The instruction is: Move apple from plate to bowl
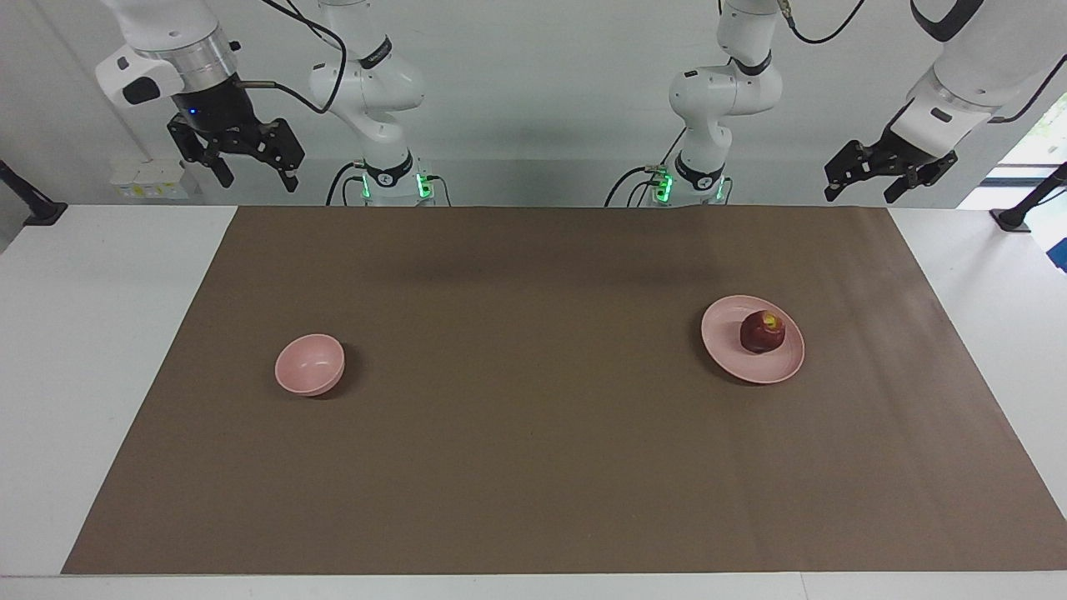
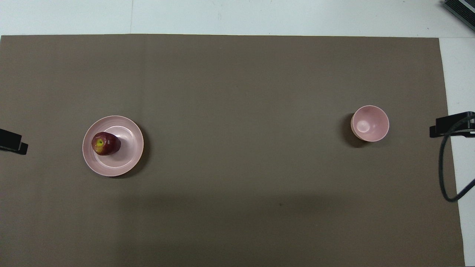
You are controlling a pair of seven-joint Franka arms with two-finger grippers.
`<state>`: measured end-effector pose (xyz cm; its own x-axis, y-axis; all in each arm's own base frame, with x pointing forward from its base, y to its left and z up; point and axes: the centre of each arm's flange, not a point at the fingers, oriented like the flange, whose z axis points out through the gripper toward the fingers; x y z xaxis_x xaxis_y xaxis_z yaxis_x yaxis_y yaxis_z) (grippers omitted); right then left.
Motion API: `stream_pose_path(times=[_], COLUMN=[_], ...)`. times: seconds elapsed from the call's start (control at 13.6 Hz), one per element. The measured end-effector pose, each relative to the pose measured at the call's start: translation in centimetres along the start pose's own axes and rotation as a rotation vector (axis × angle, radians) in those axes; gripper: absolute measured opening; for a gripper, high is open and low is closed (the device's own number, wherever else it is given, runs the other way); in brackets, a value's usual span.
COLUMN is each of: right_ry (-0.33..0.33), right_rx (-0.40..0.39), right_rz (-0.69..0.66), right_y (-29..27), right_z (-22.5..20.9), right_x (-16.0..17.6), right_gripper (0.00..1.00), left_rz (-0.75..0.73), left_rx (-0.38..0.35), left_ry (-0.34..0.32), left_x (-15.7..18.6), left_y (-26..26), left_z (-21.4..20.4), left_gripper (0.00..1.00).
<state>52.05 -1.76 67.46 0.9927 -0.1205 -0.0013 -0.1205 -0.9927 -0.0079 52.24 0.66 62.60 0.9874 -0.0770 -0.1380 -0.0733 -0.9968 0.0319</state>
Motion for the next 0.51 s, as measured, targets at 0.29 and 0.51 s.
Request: stream_pose_path(times=[0.29,0.51], right_ry=[0.000,0.000], right_rx=[0.000,0.000], right_rz=[0.000,0.000], right_y=[0.0,0.0], right_z=[0.0,0.0], right_x=[0.0,0.0], right_gripper=[1.00,1.00], left_rz=[0.013,0.013], left_rx=[0.004,0.007], left_ry=[0.020,0.056], left_x=[2.0,3.1], left_y=[0.6,0.5], left_z=[5.4,8.6], left_gripper=[1.00,1.00])
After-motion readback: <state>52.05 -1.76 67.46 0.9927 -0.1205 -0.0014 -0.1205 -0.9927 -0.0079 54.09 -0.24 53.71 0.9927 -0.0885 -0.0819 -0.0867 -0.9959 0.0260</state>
